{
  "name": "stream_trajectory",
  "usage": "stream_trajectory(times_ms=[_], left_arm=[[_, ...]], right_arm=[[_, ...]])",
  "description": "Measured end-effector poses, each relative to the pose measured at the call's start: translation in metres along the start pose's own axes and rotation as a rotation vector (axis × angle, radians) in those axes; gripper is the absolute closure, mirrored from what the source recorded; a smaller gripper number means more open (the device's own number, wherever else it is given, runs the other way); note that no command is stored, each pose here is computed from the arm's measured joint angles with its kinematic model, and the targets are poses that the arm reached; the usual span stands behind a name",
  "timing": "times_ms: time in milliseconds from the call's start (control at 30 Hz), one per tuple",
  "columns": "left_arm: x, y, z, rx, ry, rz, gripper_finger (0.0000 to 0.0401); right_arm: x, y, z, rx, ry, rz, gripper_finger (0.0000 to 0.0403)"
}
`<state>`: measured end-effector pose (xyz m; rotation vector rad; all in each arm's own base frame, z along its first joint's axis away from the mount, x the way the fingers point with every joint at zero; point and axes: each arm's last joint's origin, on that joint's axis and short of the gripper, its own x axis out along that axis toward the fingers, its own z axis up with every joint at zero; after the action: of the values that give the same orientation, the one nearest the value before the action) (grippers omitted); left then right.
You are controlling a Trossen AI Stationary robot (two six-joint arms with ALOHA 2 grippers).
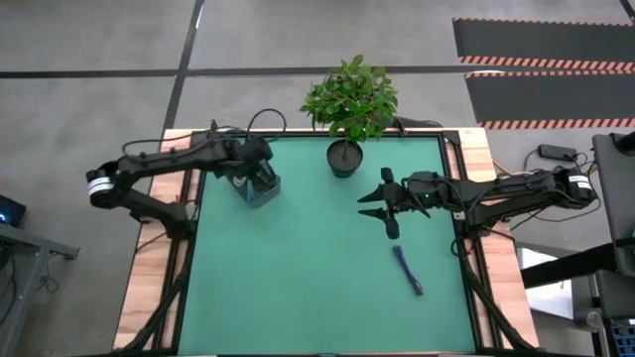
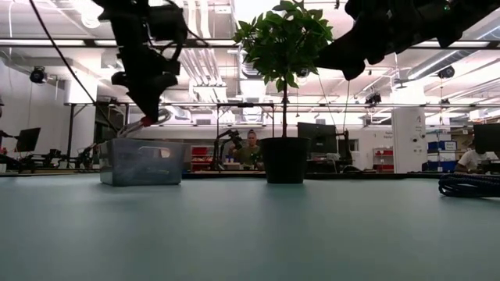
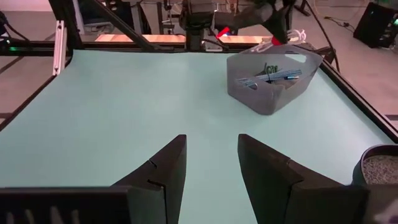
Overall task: Pick and place USB-C Cables
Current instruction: Put the white charger cable into the gray bin
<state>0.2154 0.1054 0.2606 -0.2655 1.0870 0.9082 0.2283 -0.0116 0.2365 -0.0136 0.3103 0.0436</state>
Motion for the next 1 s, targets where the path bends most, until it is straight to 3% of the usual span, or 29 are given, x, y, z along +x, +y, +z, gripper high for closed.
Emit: stream_trajectory(times_ms=[167, 267, 467, 800, 1000], left_arm=[[0.012, 0.004, 0.011, 0.059, 0.052, 0.032, 0.0388], [0.02, 0.005, 0.013, 0.232, 0.084, 0.039, 0.0388], [0.032, 0.001, 0.011, 0.701, 0.124, 0.018, 0.0388], [0.041, 0.0, 0.005, 1.248, 0.097, -0.041, 0.0388], [0.04, -0.002, 0.004, 1.481, 0.065, -0.117, 0.0388]], right_arm=[[0.0, 0.0, -0.004, -0.01, 0.041, 0.002, 0.027], [0.0, 0.0, -0.005, -0.02, 0.052, 0.002, 0.0271], [0.0, 0.0, -0.006, -0.045, 0.058, 0.003, 0.0271], [-0.001, 0.0, -0.008, -0.056, 0.087, 0.005, 0.0275], [-0.003, 0.0, -0.002, -0.101, 0.031, 0.002, 0.0275]])
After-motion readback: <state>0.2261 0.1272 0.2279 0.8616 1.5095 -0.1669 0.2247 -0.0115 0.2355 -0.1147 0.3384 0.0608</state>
